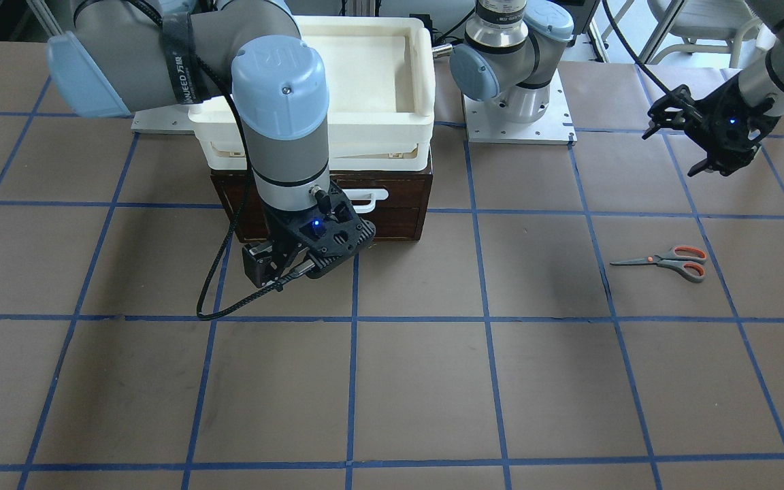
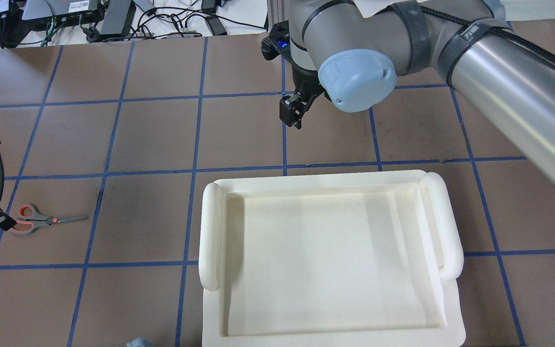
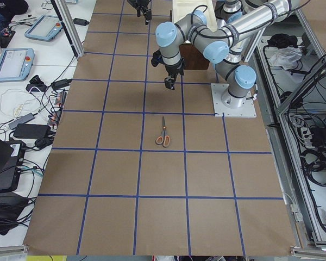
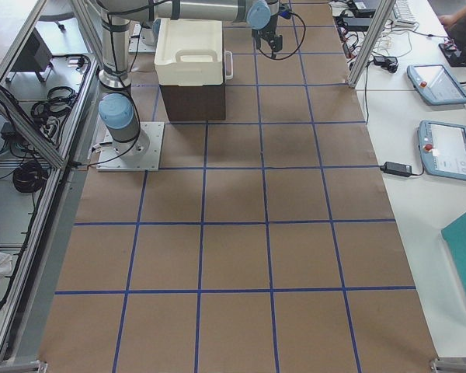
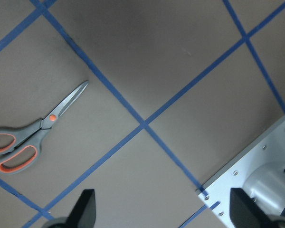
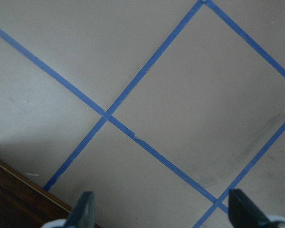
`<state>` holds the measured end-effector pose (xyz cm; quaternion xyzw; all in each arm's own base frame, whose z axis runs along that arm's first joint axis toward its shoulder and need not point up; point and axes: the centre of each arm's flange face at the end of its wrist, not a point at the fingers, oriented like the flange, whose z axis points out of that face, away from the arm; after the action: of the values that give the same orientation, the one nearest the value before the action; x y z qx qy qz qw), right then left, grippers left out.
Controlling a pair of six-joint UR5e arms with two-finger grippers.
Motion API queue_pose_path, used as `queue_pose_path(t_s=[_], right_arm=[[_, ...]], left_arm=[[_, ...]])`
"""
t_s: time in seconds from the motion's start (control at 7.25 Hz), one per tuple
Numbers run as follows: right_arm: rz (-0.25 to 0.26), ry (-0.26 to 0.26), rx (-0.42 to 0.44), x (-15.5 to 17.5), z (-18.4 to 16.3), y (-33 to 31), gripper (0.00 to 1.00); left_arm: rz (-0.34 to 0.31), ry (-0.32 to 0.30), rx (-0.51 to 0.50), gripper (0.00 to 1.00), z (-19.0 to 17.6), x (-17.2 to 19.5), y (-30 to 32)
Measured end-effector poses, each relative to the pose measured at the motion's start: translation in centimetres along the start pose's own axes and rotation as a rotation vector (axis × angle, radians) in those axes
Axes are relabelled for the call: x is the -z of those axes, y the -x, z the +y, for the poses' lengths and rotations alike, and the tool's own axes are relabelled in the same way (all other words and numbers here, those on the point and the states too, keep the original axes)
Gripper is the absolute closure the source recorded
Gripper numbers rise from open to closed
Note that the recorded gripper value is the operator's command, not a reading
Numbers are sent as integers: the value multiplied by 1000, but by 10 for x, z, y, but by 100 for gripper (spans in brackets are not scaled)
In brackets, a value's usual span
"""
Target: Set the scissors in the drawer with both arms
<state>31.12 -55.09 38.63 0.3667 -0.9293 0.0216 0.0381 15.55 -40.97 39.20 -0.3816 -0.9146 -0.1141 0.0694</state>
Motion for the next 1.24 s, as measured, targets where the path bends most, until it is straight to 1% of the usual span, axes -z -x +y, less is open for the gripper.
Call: queue_pose_path(t_s=[0.14, 0.28, 0.41, 0.55, 0.69, 0.83, 1.1, 1.24], right_arm=[[33, 24, 74, 0, 4, 3, 0], [57, 41, 156, 3, 9, 5, 0], [63, 44, 216, 8, 13, 7, 0], [43, 32, 245, 13, 15, 10, 0], [13, 17, 289, 14, 16, 12, 0], [-8, 15, 369, 10, 16, 12, 0], [-32, 17, 522, 2, 19, 11, 0], [-56, 13, 552, -3, 21, 14, 0]], left_arm=[[-28, 72, -149, 0, 11, -9, 23], [-45, 107, -277, 0, 14, -17, 41], [-60, 124, -387, 0, 14, -26, 57], [-92, 134, -477, 0, 12, -37, 72], [-136, 139, -547, 1, 8, -50, 86], [-178, 130, -594, 1, 4, -65, 96], [-254, 111, -636, 1, -4, -96, 104], [-282, 112, -662, 1, -6, -111, 103]])
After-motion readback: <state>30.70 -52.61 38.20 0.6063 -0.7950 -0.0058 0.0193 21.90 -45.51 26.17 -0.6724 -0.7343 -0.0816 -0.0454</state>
